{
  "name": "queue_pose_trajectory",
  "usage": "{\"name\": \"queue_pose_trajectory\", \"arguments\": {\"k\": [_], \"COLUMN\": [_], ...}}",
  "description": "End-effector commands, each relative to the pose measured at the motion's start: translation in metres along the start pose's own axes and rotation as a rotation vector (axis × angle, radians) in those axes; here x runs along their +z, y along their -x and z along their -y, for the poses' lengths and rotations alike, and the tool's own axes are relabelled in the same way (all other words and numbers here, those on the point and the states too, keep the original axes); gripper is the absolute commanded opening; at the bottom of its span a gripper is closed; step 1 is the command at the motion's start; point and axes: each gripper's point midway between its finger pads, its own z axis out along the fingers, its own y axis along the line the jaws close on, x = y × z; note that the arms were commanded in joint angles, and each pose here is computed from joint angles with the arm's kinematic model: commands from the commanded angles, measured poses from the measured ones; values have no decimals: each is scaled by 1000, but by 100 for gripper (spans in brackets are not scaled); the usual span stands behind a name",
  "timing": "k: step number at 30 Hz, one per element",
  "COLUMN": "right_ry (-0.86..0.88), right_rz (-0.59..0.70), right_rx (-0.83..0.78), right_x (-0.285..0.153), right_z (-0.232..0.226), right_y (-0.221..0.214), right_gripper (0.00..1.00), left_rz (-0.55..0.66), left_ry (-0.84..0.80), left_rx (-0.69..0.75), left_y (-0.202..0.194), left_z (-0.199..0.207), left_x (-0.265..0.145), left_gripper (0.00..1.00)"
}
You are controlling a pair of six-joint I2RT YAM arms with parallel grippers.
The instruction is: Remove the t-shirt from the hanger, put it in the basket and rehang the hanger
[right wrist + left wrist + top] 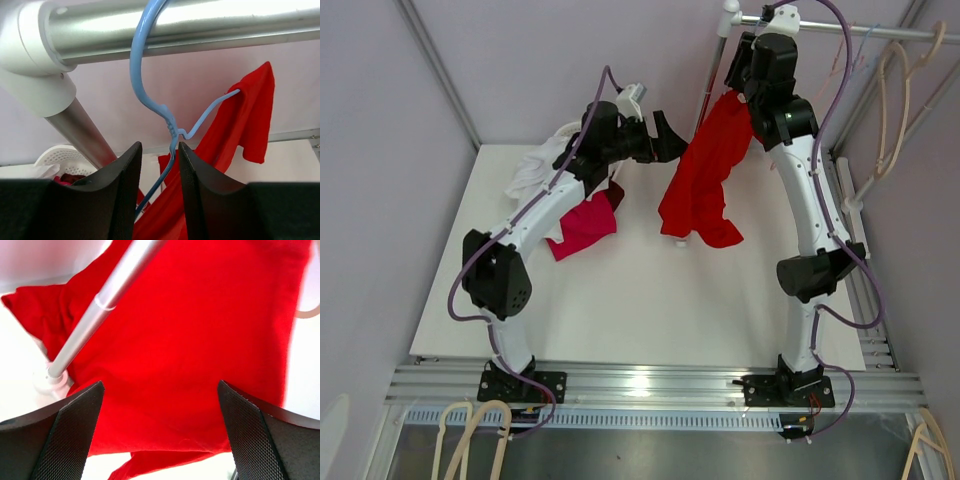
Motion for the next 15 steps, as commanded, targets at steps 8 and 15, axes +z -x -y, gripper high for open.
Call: {"name": "queue_pose_trajectory", "arguments": {"k": [8,15], "right_ry": [-108,-150], "right_rz": [117,141], "right_rx": [-86,-123], "right_x": [-15,-17], "right_z": [7,12], "right_y": [35,42], "right_gripper": [40,41], "left_rz": [56,41], "left_ry": [-116,-146], "left_rx": [64,65], "left_y": [20,13], "left_z": [55,69], "left_x": [-14,-12], "left_gripper": [100,99]}}
